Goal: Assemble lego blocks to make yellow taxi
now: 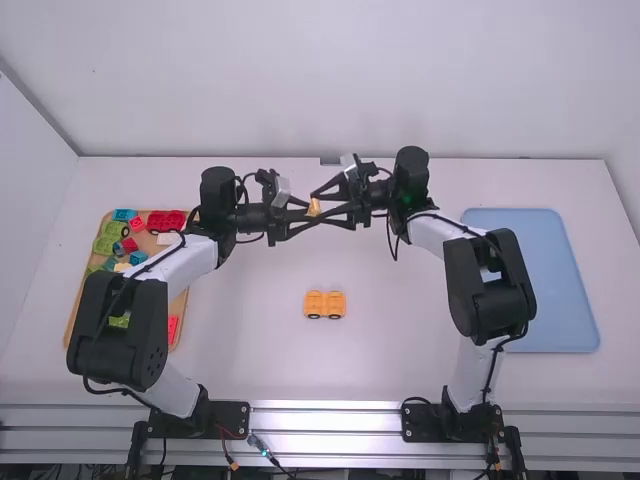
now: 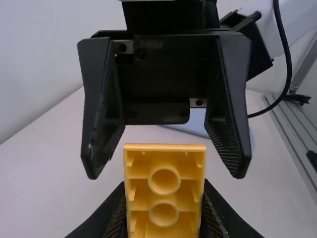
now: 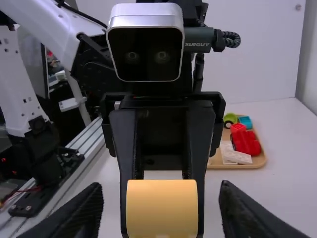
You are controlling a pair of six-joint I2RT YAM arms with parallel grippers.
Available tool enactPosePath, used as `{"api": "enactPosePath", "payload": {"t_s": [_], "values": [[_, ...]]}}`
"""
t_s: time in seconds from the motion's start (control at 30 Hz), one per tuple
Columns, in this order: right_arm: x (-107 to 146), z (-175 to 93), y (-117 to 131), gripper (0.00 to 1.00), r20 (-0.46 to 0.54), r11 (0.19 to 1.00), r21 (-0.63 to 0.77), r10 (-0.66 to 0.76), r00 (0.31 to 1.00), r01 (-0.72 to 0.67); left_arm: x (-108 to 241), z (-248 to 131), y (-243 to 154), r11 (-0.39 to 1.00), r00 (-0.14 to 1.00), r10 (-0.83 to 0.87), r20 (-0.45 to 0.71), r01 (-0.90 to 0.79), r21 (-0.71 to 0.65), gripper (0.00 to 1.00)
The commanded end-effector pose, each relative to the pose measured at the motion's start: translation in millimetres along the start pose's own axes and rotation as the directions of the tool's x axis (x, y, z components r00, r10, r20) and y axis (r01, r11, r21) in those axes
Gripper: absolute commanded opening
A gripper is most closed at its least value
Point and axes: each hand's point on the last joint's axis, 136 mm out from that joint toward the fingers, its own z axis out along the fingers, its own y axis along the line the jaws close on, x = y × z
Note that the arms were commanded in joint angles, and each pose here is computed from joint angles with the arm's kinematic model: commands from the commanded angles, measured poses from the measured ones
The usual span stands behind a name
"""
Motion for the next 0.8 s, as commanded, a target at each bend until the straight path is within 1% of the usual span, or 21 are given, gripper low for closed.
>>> {"api": "enactPosePath", "payload": {"t_s": [0.0, 0.23, 0.3, 0.4, 0.43, 0.47, 0.57, 0.6, 0.63, 0.73, 0.77], "values": [[-3, -1, -2, 0.54, -0.003, 1.000, -0.019, -0.004, 1.000, 0.004, -5, 2, -3, 0.999, 0.999, 0.040, 0.010, -0.040, 0.030, 0.02], [-1, 5, 0, 0.41, -0.005, 0.999, -0.032, 0.010, 1.000, -0.010, -5, 3, -1, 0.999, 0.999, 0.047, 0.008, -0.047, 0.015, 0.04], [-1, 5, 0, 0.36, -0.005, 0.999, -0.032, 0.010, 1.000, -0.010, -4, 3, 0, 0.999, 0.999, 0.044, 0.006, -0.044, 0.011, 0.06], [-1, 4, 0, 0.33, -0.005, 0.999, -0.032, 0.010, 1.000, -0.010, -4, 3, 0, 0.999, 0.999, 0.042, 0.005, -0.042, 0.011, 0.11], [-1, 4, 0, 0.32, -0.005, 0.999, -0.030, 0.010, 1.000, -0.010, -4, 3, 0, 0.999, 0.999, 0.039, 0.003, -0.039, 0.007, 0.18], [-1, 4, 0, 0.30, -0.005, 0.999, -0.031, 0.008, 1.000, -0.008, -3, 3, 2, 0.999, 0.999, 0.037, 0.000, -0.037, -0.002, 0.29], [-2, 4, 0, 0.29, -0.005, 1.000, -0.030, 0.006, 1.000, -0.006, -2, 3, 3, 0.999, 0.999, 0.033, -0.003, -0.033, -0.008, 0.61], [-2, 4, -1, 0.26, -0.004, 1.000, -0.025, 0.006, 1.000, -0.006, -2, 3, 3, 0.999, 0.999, 0.032, -0.004, -0.032, -0.009, 0.77], [-2, 4, -2, 0.23, -0.003, 1.000, -0.020, 0.006, 1.000, -0.007, -2, 3, 3, 0.999, 0.999, 0.032, -0.004, -0.032, -0.009, 0.99], [-3, 1, -8, 0.22, 0.003, 1.000, 0.018, 0.009, 1.000, -0.009, -1, 3, 3, 1.000, 1.000, 0.025, -0.007, -0.025, -0.009, 0.99], [-5, -4, -19, 0.21, 0.015, 0.996, 0.076, 0.038, 0.999, -0.039, 0, 1, 4, 1.000, 1.000, 0.019, -0.008, -0.019, -0.014, 0.99]]}}
